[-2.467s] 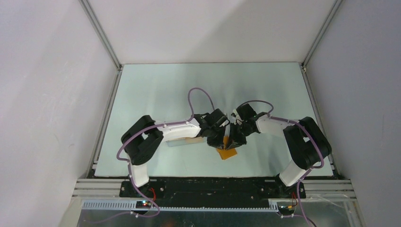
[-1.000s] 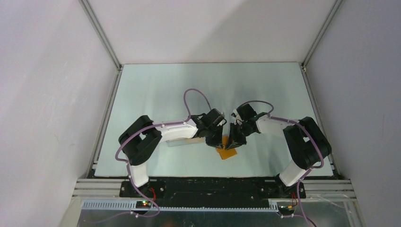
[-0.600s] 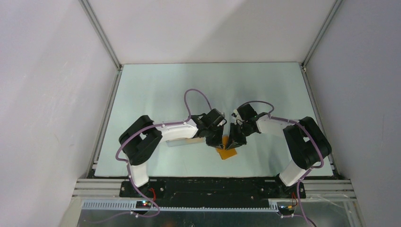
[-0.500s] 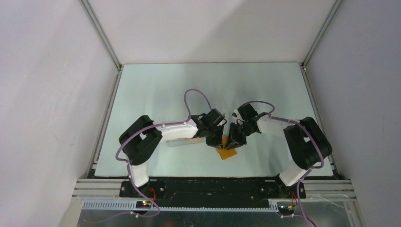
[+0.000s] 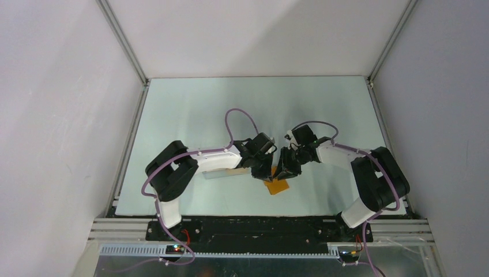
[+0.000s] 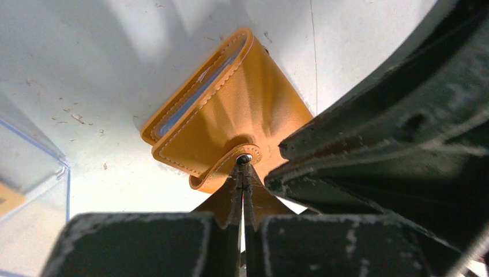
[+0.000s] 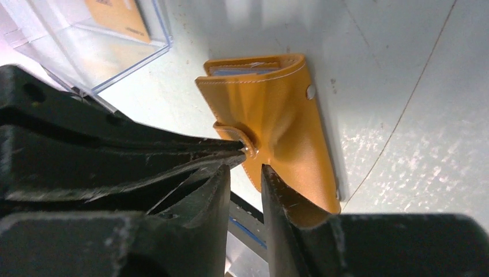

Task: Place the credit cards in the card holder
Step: Close the card holder at the center of the board.

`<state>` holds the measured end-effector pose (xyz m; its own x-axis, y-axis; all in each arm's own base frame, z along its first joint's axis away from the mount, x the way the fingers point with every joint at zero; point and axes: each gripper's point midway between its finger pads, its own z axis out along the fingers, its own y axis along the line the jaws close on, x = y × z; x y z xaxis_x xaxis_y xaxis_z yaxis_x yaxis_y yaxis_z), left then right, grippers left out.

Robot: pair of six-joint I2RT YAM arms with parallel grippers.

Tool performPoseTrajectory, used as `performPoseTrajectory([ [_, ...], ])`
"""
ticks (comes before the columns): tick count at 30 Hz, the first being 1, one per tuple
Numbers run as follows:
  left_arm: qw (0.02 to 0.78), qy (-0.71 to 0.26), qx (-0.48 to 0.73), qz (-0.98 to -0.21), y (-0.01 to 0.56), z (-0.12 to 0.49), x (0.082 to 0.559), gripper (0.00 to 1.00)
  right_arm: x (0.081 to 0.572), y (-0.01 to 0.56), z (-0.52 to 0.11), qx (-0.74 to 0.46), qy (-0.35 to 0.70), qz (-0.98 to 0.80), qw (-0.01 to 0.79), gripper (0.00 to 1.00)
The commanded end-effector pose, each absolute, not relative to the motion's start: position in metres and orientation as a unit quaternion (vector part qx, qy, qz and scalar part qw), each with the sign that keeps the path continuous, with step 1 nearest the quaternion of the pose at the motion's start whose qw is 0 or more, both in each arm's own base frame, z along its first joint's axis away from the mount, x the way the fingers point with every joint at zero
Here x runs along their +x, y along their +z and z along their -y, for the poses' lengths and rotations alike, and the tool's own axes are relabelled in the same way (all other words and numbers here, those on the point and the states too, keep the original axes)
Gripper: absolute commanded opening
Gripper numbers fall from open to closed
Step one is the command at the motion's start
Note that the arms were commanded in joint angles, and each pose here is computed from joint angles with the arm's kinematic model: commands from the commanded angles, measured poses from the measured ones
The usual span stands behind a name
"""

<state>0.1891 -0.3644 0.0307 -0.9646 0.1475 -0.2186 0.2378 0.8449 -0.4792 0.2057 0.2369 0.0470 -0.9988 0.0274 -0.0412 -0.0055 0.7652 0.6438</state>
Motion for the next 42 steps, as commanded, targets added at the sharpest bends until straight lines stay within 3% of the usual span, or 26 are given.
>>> performPoseTrajectory([
  [1,0.093,-0.268,0.117,-0.952,0.032,0.375,0.190,0.00,0.208,0.033,-0.235,0.011,0.333,-0.943,0.017,0.28],
  [8,0.089,-0.270,0.121,-0.951,0.031,0.377,0.189,0.00,0.212,0.018,-0.236,0.014,0.329,-0.944,0.008,0.24],
  [21,0.090,-0.273,0.123,-0.950,0.033,0.379,0.188,0.00,0.217,0.005,-0.236,0.018,0.328,-0.944,0.007,0.00],
  [33,0.141,-0.337,0.097,-0.926,0.086,0.372,0.207,0.10,0.214,0.000,-0.232,0.018,0.315,-0.949,0.000,0.00],
  [42,0.133,-0.299,0.070,-0.942,0.055,0.352,0.214,0.09,0.212,0.003,-0.234,0.017,0.320,-0.947,-0.002,0.00],
])
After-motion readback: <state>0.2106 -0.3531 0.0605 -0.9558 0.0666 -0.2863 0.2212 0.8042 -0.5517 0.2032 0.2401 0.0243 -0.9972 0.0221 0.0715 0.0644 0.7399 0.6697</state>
